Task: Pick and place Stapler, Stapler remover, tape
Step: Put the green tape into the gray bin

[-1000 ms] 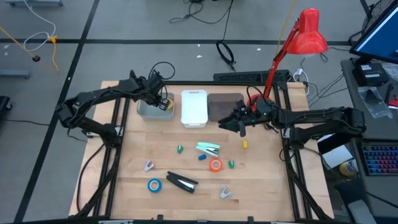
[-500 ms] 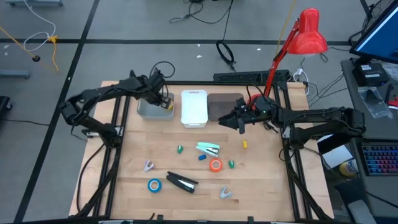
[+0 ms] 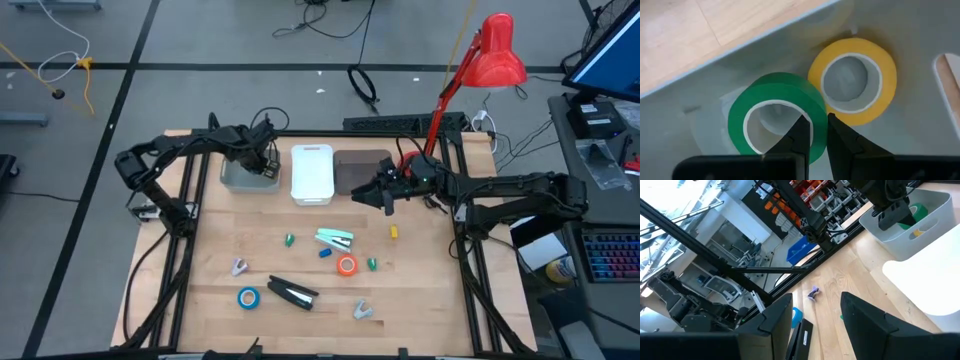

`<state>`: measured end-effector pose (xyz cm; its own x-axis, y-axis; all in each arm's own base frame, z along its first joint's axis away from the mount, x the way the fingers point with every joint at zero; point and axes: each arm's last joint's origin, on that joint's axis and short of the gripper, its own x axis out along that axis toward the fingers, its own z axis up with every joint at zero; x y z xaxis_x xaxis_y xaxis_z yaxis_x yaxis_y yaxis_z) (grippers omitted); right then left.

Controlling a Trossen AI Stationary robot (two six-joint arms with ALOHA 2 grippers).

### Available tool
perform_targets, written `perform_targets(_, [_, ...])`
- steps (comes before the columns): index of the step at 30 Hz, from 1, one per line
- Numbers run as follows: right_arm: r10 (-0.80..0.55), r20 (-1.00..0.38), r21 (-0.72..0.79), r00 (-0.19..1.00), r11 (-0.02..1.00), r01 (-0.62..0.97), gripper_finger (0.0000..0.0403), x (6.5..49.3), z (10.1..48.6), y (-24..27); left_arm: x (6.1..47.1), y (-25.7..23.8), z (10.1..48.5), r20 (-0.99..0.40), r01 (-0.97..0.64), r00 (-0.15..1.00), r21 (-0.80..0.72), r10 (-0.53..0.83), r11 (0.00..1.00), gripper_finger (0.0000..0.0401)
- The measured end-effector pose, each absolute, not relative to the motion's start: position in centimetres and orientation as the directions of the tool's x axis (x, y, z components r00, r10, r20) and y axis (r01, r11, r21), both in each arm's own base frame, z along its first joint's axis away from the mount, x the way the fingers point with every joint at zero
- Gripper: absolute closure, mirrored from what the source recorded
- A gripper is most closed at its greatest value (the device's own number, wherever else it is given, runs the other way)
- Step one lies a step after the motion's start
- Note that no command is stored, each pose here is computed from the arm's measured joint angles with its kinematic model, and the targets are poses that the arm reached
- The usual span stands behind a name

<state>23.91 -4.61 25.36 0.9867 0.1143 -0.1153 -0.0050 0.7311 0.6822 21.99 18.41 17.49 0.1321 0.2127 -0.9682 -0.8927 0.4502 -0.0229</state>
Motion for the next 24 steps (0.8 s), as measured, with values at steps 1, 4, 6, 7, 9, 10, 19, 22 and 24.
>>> perform_targets(1, [0.114,-0.115,0.681,0.987,0.732,-0.005,0.0243,23.91,25.36,-4.61,21.98,18.41,17.51,-0.968,-0.892,0.130,-0.019,0.216,0.452,0.0363])
perform_targets(4, [0.114,-0.115,0.681,0.987,0.733,-0.005,0.0243,23.91,25.36,-4.61,21.95,18.45,17.51,-0.966,-0.894,0.116,0.000,0.232,0.447,0.0363])
perform_targets(6, [0.114,-0.115,0.681,0.987,0.733,-0.005,0.0243,23.91,25.36,-4.61,21.91,18.45,17.51,-0.966,-0.899,0.111,0.002,0.234,0.437,0.0360])
perform_targets(7, [0.114,-0.115,0.681,0.987,0.733,-0.005,0.0243,23.91,25.36,-4.61,21.89,18.44,17.50,-0.966,-0.902,0.107,0.004,0.234,0.432,0.0356])
perform_targets(9, [0.114,-0.115,0.681,0.987,0.733,-0.005,0.0243,23.91,25.36,-4.61,21.85,18.41,17.48,-0.968,-0.903,0.102,0.007,0.231,0.429,0.0350])
perform_targets(10, [0.114,-0.115,0.681,0.987,0.733,-0.005,0.0243,23.91,25.36,-4.61,21.85,18.41,17.48,-0.968,-0.903,0.103,0.006,0.230,0.429,0.0349])
perform_targets(19, [0.114,-0.115,0.680,0.987,0.733,-0.006,0.0243,23.91,25.36,-4.61,21.93,18.32,17.48,-0.968,-0.901,0.107,0.003,0.227,0.433,0.0335])
perform_targets(22, [0.115,-0.115,0.680,0.987,0.733,-0.006,0.0243,23.92,25.36,-4.60,21.93,18.32,17.48,-0.968,-0.902,0.107,0.002,0.227,0.432,0.0316])
perform_targets(24, [0.115,-0.115,0.680,0.987,0.733,-0.006,0.0243,23.92,25.36,-4.59,21.91,18.33,17.48,-0.968,-0.902,0.106,0.003,0.227,0.431,0.0303])
